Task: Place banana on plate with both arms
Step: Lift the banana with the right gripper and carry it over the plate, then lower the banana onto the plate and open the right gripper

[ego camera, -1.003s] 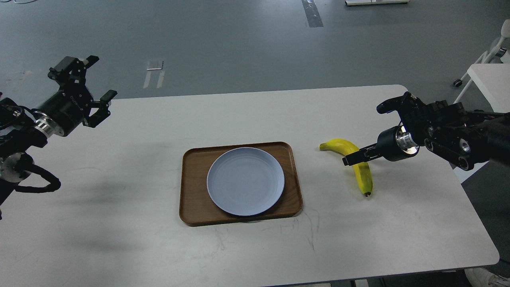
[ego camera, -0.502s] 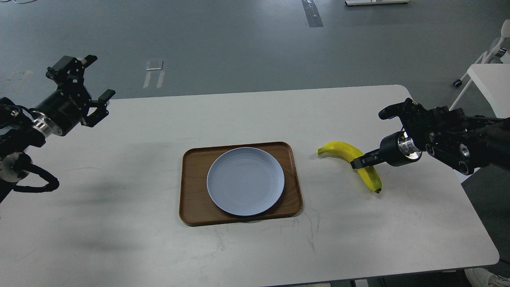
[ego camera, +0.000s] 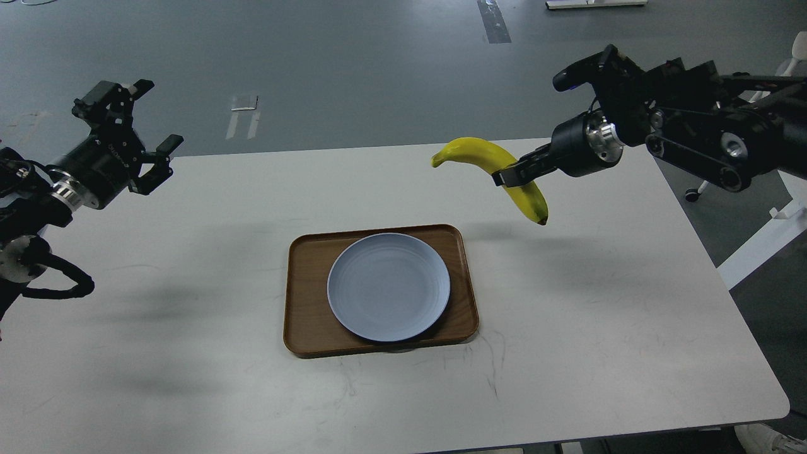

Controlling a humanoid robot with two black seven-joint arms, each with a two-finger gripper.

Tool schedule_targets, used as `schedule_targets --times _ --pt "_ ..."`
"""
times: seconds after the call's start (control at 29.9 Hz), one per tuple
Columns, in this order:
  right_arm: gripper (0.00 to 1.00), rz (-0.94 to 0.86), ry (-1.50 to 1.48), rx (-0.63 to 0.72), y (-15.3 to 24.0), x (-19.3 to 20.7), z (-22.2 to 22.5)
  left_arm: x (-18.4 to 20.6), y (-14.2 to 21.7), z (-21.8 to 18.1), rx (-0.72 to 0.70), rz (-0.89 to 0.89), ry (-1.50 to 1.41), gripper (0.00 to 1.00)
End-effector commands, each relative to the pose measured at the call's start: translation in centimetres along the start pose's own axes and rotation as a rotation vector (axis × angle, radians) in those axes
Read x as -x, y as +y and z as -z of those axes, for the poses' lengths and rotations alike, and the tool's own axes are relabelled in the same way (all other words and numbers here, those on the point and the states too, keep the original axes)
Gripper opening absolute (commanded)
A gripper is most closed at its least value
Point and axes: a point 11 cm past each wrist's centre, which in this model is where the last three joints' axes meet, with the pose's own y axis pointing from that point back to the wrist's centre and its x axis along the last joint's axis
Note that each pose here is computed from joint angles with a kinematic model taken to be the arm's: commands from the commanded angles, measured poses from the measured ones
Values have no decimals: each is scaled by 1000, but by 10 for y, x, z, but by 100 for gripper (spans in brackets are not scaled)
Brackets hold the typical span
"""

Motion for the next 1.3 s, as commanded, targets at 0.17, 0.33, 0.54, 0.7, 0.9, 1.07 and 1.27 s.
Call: schedule_targets --times 0.17,0.33,0.54,0.7,0.9,1.07,1.27 --pt "0 129 188 -121 -72 -5 91 -1 0 -2 3 -1 -3 100" --pt "2 172 200 -152 -94 11 108 0 0 -1 2 0 -3 100" --pt "10 197 150 -154 -106 34 100 -1 -1 -3 4 -1 -4 100" --pt "14 180 90 -151 -108 37 92 -2 0 -3 3 -2 -6 100" --pt "41 167 54 -163 -108 36 93 -3 1 -4 3 -4 -8 100" --pt "63 167 50 -166 -109 36 93 -3 1 -4 3 -3 -8 100" --pt "98 104 -9 -186 -101 14 96 -2 0 -4 5 -2 -5 100"
